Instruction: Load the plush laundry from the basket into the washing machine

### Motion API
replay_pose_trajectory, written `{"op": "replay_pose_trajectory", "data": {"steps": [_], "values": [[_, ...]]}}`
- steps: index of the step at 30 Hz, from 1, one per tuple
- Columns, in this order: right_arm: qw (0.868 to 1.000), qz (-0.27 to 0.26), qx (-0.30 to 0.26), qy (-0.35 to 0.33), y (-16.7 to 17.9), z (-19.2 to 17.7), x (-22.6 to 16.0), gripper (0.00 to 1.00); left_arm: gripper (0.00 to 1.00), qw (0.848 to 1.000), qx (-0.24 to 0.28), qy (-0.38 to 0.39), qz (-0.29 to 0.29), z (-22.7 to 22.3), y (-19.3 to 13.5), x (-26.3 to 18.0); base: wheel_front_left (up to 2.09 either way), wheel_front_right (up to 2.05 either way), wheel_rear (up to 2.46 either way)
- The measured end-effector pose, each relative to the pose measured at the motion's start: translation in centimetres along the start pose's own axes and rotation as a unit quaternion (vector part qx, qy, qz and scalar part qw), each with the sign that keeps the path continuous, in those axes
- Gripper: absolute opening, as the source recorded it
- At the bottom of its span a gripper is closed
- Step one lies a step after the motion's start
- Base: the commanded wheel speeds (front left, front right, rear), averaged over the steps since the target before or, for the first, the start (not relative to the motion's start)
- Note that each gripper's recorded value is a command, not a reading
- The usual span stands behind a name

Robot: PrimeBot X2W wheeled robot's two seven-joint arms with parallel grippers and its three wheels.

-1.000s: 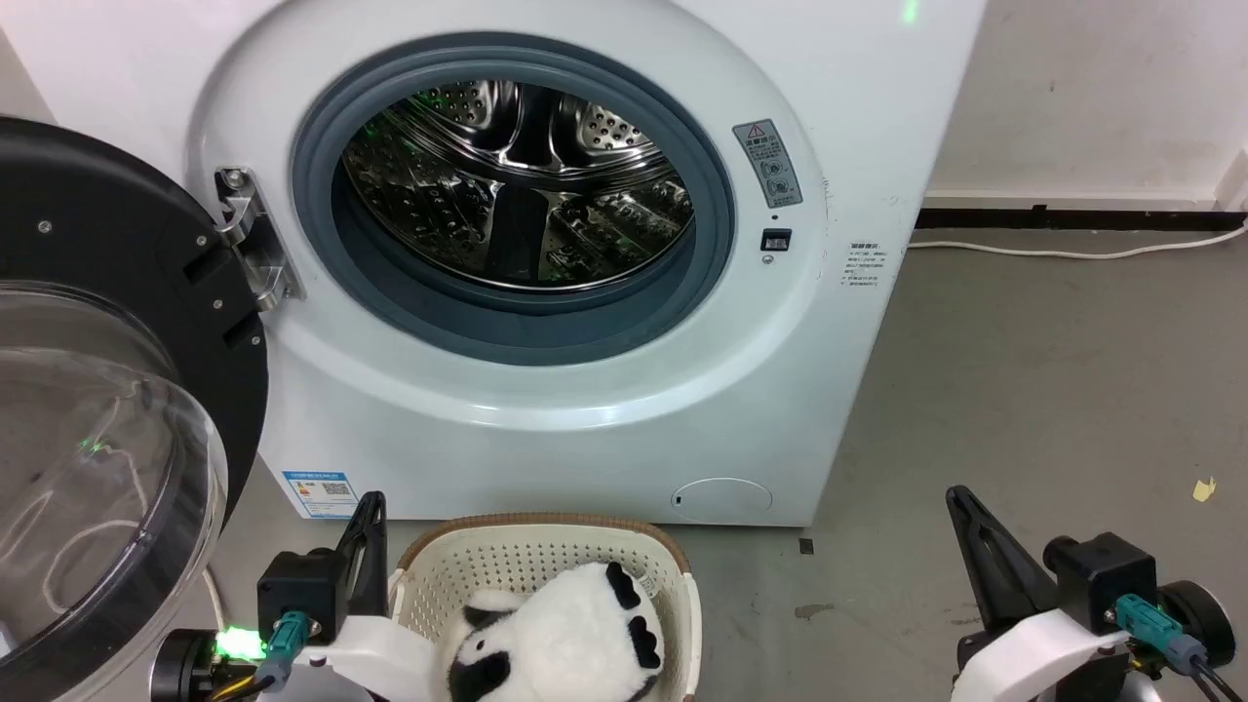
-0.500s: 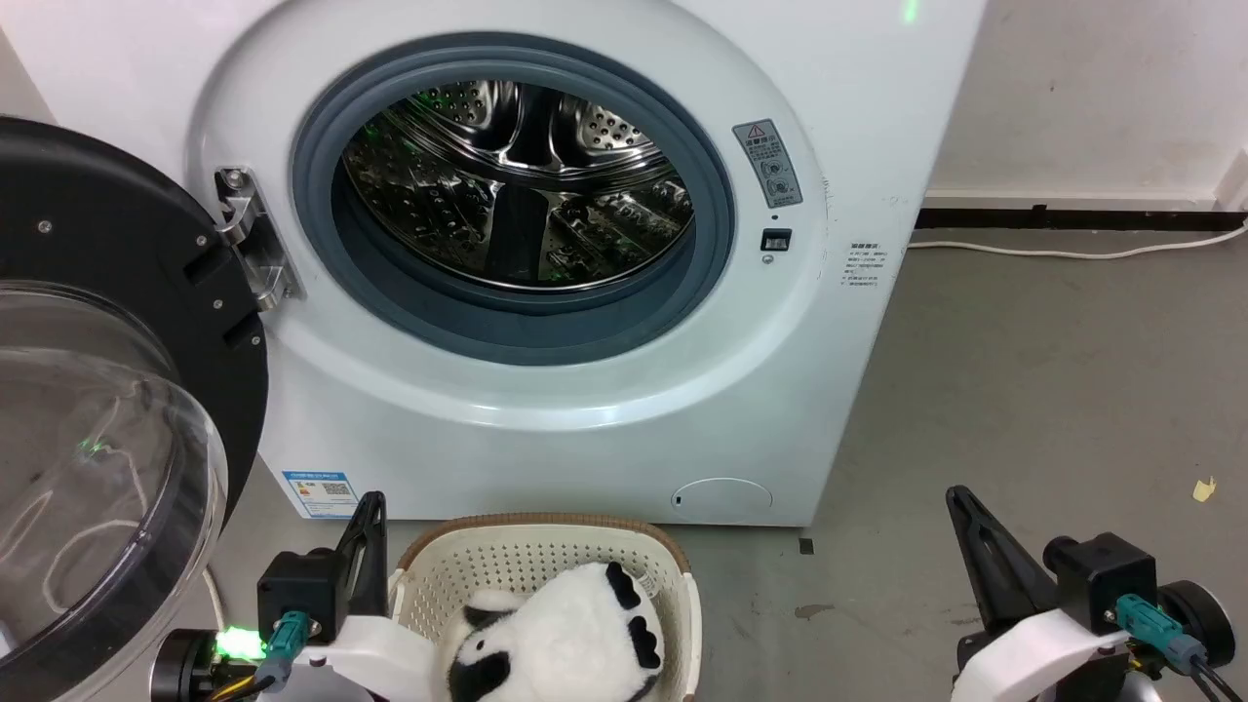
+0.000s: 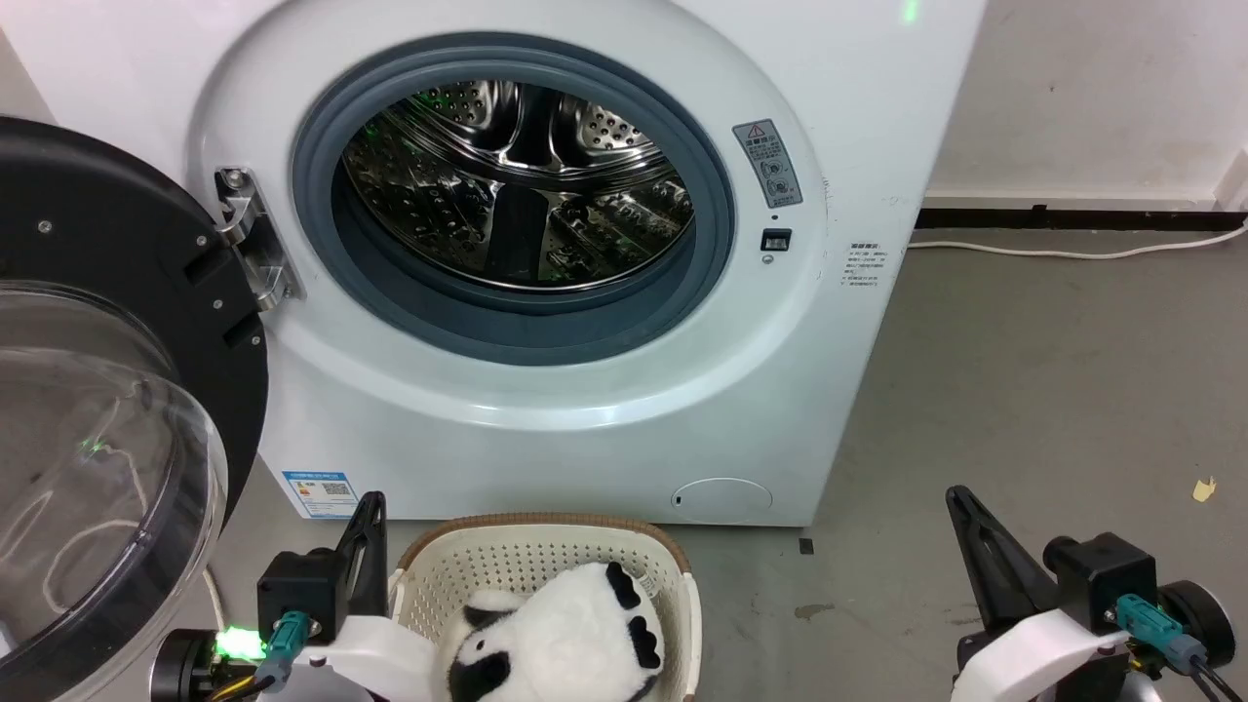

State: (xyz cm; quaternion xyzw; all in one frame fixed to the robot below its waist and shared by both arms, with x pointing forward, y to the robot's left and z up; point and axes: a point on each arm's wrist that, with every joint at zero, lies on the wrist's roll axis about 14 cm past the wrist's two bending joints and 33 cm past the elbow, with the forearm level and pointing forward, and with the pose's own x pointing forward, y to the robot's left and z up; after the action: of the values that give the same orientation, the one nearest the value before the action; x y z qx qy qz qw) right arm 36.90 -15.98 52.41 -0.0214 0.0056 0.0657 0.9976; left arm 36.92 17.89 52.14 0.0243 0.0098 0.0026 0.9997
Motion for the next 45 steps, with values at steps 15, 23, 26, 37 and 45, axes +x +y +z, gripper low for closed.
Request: {"op": "replay_pose_trajectory", "data": {"steps": [15,23,26,37,45], "values": [[1.0,0.0,0.0,0.0,0.0,0.0,0.0,0.0,0.0,1.0,0.0,0.0,0.0,0.0,0.0,0.0,0.0,0.0,0.0],[1.0,0.0,0.0,0.0,0.0,0.0,0.0,1.0,1.0,1.0,0.0,0.0,0.001,0.0,0.0,0.0,0.0,0.0,0.0],[1.0,0.0,0.0,0.0,0.0,0.0,0.0,1.0,1.0,1.0,0.0,0.0,0.001,0.0,0.0,0.0,0.0,0.0,0.0],[1.0,-0.009,0.007,-0.003,-0.6,-0.1,0.0,1.0,1.0,1.0,-0.001,-0.002,-0.009,-0.2,-0.8,0.2,0.0,0.0,0.0],[1.0,-0.022,0.017,0.01,-1.5,-1.3,0.1,1.0,1.0,0.999,0.0,0.027,-0.023,-2.4,-1.7,0.9,0.0,0.0,0.0]]}}
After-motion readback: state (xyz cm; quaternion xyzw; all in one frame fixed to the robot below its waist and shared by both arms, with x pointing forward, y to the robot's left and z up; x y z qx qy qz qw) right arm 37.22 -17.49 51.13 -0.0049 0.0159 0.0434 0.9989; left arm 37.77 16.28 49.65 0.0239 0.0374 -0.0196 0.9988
